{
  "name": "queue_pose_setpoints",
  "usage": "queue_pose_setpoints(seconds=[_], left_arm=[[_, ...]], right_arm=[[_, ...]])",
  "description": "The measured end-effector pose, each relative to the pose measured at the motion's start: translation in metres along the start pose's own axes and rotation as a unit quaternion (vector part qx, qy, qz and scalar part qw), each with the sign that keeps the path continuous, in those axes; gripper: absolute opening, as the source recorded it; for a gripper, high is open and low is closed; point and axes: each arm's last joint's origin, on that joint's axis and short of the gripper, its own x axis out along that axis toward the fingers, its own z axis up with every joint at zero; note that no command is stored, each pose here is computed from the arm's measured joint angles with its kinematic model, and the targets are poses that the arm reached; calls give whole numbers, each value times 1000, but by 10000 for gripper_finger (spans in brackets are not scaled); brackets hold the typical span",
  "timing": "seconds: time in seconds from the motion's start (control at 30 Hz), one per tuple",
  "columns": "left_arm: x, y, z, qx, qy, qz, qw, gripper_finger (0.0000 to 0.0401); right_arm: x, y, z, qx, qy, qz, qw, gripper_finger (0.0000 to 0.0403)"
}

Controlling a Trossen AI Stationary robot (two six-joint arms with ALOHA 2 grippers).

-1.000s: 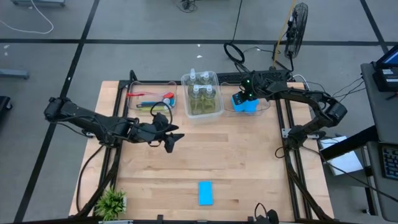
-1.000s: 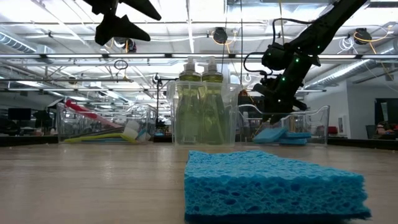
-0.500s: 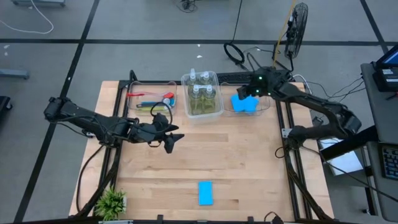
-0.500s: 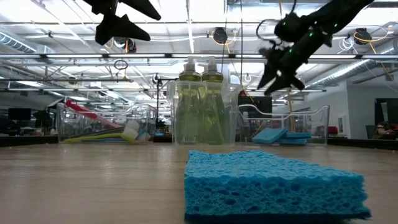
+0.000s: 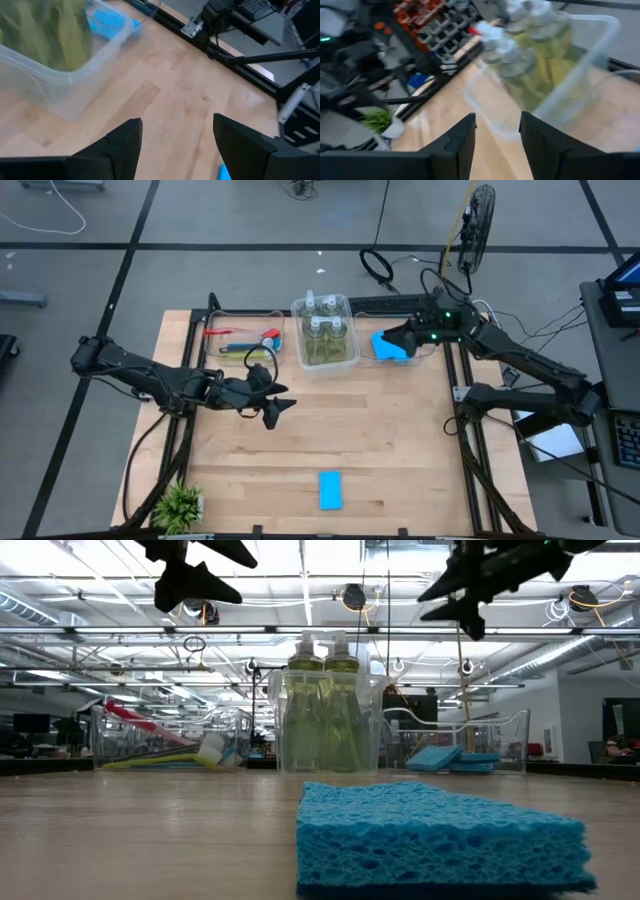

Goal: Pick & Place Kitchen Sink Supplies
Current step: Put the blue sponge into the right transparent bin

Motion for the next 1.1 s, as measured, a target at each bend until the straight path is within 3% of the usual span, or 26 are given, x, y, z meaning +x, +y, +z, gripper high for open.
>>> queue_pose_setpoints(seconds=[0.27,0.47,0.6,0.83,1.1], left_arm=[[0,-6,-5,-31,16,-21,999,243],[0,-16,-6,-54,1,-51,997,243],[3,-21,-12,-74,9,-53,996,243],[11,-27,-25,-128,40,-56,989,243],[27,-48,-44,-207,59,-94,972,243]], right_arm=[[-19,29,-11,-86,2,54,995,141],[-32,38,-23,-116,-1,80,990,141],[-35,32,-40,-107,-11,92,990,141],[-40,20,-66,-79,-86,139,983,141],[-45,9,-88,-64,-139,178,972,141]])
